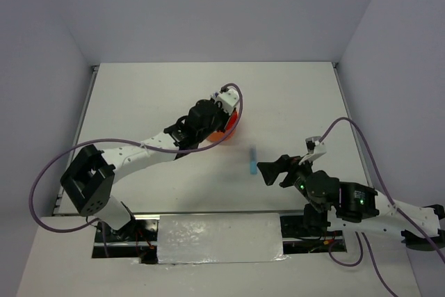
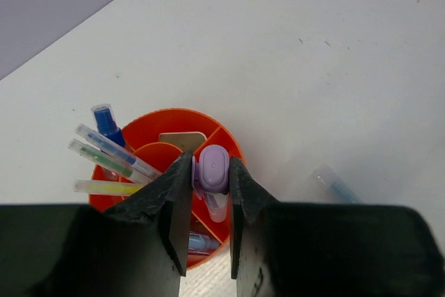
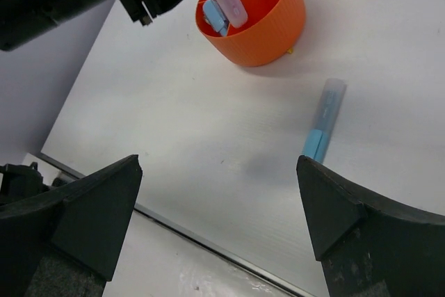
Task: Sort the stationery into containers
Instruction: Place the pen in the storage box, then pick up the pen from the center of the board.
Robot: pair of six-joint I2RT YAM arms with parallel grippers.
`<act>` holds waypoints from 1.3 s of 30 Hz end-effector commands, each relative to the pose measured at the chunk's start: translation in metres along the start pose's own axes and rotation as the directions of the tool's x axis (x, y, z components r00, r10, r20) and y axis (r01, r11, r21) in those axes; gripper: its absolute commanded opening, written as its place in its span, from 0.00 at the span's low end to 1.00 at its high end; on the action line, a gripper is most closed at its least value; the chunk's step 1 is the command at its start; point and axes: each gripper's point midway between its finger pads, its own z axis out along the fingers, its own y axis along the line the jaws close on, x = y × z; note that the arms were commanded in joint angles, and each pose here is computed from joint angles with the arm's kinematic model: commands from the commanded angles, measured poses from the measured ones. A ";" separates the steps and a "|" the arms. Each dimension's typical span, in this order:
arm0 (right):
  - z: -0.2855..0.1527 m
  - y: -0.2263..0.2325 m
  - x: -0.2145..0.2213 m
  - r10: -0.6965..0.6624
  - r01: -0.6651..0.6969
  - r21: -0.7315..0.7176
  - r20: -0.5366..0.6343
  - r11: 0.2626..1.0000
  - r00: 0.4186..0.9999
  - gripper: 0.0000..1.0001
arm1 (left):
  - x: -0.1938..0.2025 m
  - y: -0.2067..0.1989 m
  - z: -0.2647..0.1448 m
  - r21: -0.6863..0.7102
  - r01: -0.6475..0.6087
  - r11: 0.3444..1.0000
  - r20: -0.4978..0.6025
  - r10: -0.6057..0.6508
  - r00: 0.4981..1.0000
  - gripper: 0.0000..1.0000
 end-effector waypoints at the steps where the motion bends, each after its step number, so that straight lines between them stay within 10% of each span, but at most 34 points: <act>1: -0.001 0.004 -0.008 -0.007 0.007 0.012 0.001 1.000 1.000 1.00 | -0.048 0.010 0.010 0.038 -0.040 0.998 0.160 0.033 0.987 0.01; 10: 0.005 0.007 -0.004 -0.044 0.044 0.015 0.000 0.999 0.999 1.00 | -0.027 0.008 0.025 0.078 -0.015 0.997 0.126 0.005 0.992 0.23; 17: 0.013 -0.001 0.011 -0.057 0.059 0.069 -0.029 0.996 0.998 1.00 | -0.016 0.007 0.015 0.076 0.066 0.995 0.114 -0.074 0.991 0.78; 22: 0.036 -0.015 0.040 -0.086 0.112 0.173 -0.148 0.979 0.985 1.00 | -0.032 0.021 -0.009 0.018 0.133 0.991 0.140 -0.134 0.981 0.99; 30: 0.087 -0.063 0.080 -0.059 0.182 0.319 -0.359 0.930 0.931 0.94 | -0.073 0.044 -0.081 -0.105 0.313 0.944 0.062 -0.307 0.950 0.99; 39: 0.128 -0.082 0.126 -0.075 0.323 0.381 -0.539 0.866 0.839 0.62 | -0.060 0.040 -0.174 -0.057 0.478 0.876 0.013 -0.478 0.878 0.99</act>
